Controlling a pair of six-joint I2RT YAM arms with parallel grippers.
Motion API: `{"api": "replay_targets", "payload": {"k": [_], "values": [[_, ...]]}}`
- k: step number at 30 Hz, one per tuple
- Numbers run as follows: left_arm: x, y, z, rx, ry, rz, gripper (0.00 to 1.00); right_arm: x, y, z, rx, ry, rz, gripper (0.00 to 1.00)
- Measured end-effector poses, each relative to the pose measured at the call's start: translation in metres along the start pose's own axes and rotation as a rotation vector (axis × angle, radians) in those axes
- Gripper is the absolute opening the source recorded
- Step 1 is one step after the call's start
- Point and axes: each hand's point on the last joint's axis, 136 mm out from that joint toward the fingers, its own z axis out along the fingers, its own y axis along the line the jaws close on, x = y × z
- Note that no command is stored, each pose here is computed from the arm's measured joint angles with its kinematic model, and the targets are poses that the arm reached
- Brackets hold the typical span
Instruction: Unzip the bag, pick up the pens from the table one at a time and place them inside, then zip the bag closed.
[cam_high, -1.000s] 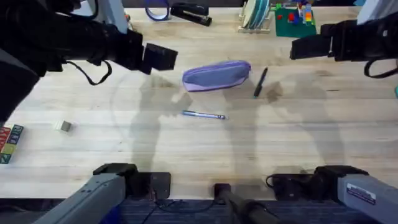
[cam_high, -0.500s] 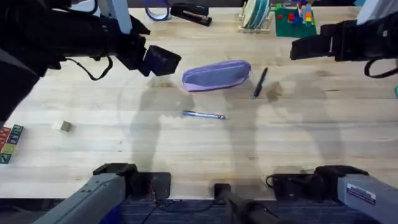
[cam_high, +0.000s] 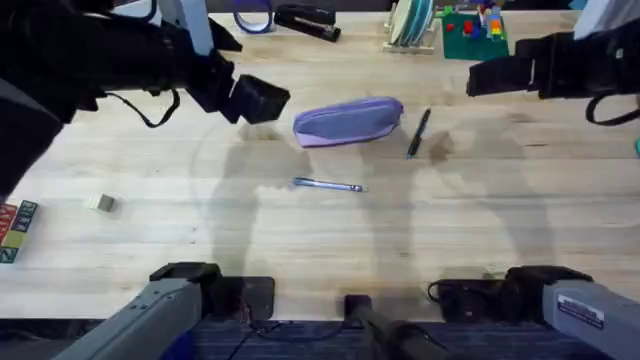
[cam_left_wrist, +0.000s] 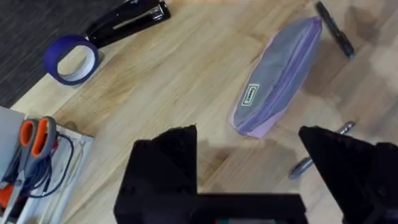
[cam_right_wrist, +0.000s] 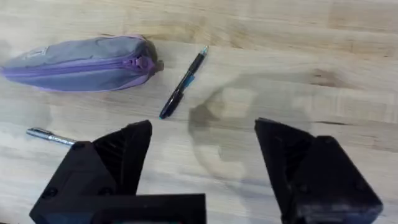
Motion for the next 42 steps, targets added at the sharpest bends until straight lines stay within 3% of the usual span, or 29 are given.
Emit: {"api": "replay_targets", "payload": {"k": [6, 10, 16, 28, 36, 42], "values": [[0.007, -0.002, 0.004, 0.023, 0.026, 0.122, 0.993, 0.0, 0.0, 0.0, 0.0, 0.0, 0.0, 0.996], [0.018, 0.001, 0.02, 0.063, 0.063, 0.156, 0.992, 0.0, 0.0, 0.0, 0.0, 0.0, 0.0, 0.996], [0.031, -0.004, 0.044, 0.166, 0.083, 0.134, 0.993, 0.0, 0.0, 0.0, 0.0, 0.0, 0.0, 0.996], [0.033, -0.017, 0.07, 0.322, 0.026, 0.074, 0.994, 0.0, 0.0, 0.0, 0.0, 0.0, 0.0, 0.996], [0.048, -0.024, 0.089, 0.401, 0.055, 0.014, 0.993, 0.0, 0.0, 0.0, 0.0, -0.001, 0.0, 0.996], [0.059, -0.035, 0.107, 0.458, 0.089, 0.024, 0.993, 0.0, 0.0, 0.0, 0.0, 0.0, 0.0, 0.996]]}}
